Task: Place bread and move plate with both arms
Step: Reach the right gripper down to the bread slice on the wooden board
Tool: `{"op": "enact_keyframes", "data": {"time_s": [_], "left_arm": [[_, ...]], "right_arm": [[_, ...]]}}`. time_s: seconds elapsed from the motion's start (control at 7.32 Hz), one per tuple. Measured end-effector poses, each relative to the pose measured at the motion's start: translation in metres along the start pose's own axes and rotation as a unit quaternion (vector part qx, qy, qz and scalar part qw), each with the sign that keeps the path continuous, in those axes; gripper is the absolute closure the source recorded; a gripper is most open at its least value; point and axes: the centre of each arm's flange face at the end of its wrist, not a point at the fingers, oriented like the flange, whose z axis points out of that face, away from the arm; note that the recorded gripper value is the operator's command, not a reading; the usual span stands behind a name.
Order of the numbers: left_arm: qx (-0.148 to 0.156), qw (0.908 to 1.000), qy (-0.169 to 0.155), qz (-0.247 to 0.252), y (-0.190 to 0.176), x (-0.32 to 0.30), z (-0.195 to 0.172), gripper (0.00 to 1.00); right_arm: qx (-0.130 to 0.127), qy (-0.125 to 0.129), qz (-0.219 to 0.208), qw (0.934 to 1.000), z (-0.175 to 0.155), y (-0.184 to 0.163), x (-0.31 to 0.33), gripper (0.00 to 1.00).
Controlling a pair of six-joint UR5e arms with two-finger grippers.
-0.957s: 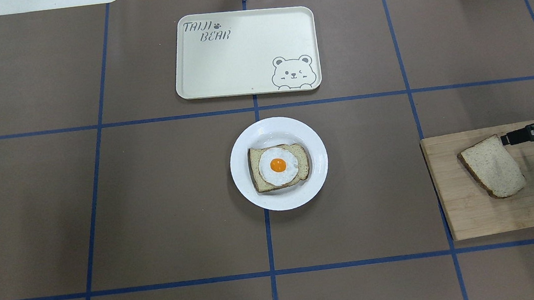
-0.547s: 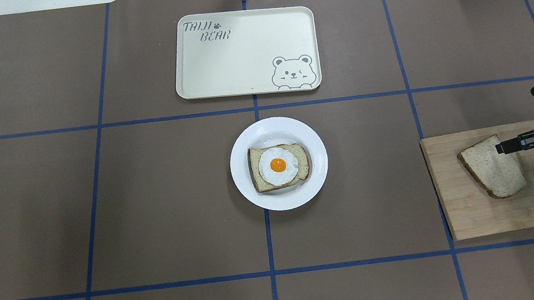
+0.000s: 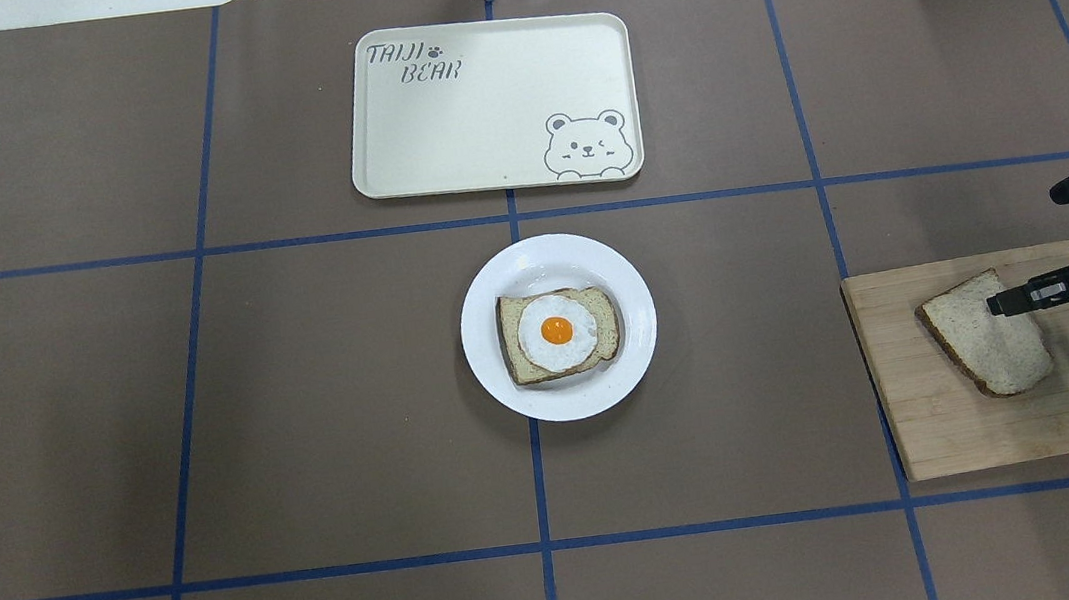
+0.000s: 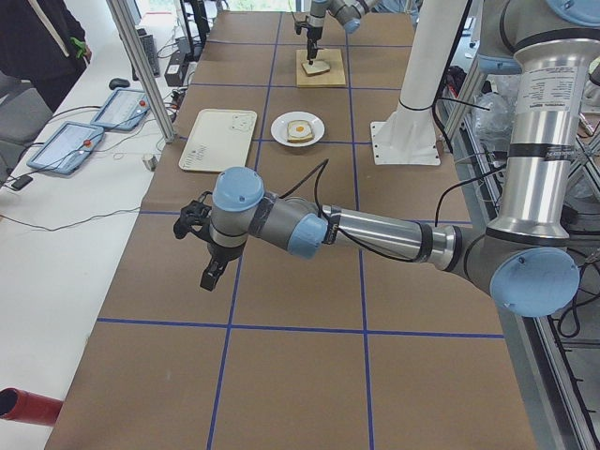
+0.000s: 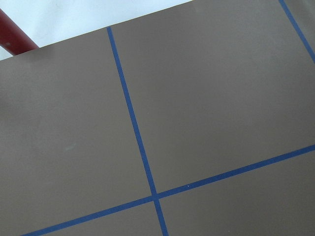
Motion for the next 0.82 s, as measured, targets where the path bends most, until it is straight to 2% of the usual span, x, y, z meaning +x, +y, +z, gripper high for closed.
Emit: {"op": "enact_keyframes", "data": {"time_s": [0.14, 0.27, 0.41, 0.82], "left_arm": [[0.0, 1.0, 0.0, 0.0, 0.0, 0.0, 0.0, 0.01], [0.0, 1.0, 0.0, 0.0, 0.0, 0.0, 0.0, 0.01], [0.0, 1.0, 0.0, 0.0, 0.0, -0.0001, 0.0, 0.01], [0.0, 1.0, 0.0, 0.0, 0.0004, -0.0001, 0.0004, 0.01]], "right_arm": [[-0.001, -0.001, -0.001, 1.0, 0.0009, 0.0006, -0.0014, 0.51], [-0.002, -0.002, -0.003, 1.0, 0.0017, 0.0012, -0.0032, 0.66], [-0.003, -0.003, -0.004, 1.0, 0.0021, 0.0017, -0.0046, 0.73], [-0.004, -0.004, -0.006, 1.0, 0.0023, 0.003, -0.007, 0.69]]}}
